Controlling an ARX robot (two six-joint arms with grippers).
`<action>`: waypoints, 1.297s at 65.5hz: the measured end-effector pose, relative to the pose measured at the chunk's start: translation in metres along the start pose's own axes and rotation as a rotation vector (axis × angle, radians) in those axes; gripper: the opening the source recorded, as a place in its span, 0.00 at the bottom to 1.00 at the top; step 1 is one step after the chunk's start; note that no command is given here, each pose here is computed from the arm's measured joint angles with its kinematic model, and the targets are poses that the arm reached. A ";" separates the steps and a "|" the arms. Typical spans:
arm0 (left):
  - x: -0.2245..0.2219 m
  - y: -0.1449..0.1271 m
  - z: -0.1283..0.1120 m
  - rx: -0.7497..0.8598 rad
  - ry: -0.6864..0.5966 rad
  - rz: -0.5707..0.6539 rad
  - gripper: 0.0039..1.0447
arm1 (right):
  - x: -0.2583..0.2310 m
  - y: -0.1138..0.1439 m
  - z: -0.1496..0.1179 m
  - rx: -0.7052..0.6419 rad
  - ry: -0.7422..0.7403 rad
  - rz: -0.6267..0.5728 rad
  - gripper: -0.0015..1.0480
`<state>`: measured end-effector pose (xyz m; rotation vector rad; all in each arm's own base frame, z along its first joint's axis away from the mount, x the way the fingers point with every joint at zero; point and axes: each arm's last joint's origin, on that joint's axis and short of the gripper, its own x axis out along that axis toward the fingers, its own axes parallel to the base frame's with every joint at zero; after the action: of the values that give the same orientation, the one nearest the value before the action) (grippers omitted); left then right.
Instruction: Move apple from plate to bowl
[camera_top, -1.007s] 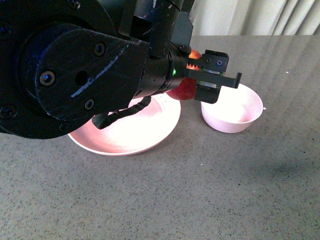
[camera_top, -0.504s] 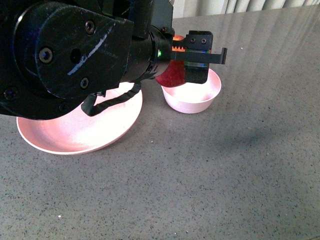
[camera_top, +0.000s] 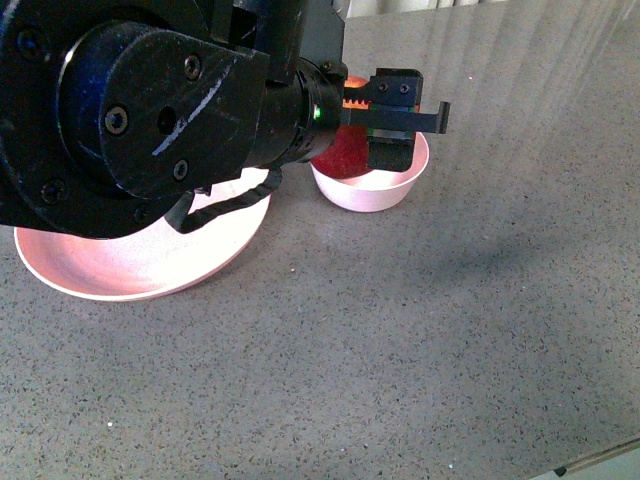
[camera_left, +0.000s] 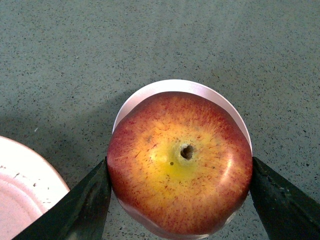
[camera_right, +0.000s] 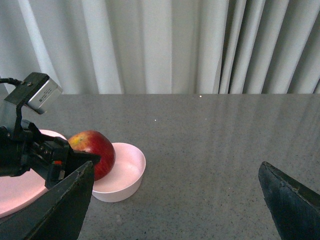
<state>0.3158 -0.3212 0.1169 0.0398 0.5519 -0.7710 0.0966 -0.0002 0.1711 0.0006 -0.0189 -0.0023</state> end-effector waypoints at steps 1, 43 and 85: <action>0.000 0.000 0.000 -0.001 0.000 0.000 0.67 | 0.000 0.000 0.000 0.000 0.000 0.000 0.91; -0.007 0.003 0.008 -0.096 -0.031 -0.021 0.92 | 0.000 0.000 0.000 0.000 0.000 0.000 0.91; -0.108 0.140 -0.016 -0.141 -0.045 0.467 0.92 | 0.000 0.000 0.000 0.000 0.000 0.000 0.91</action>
<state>0.3390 -0.1456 0.1327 0.0197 0.5261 -0.2773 0.0966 -0.0002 0.1711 0.0006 -0.0189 -0.0023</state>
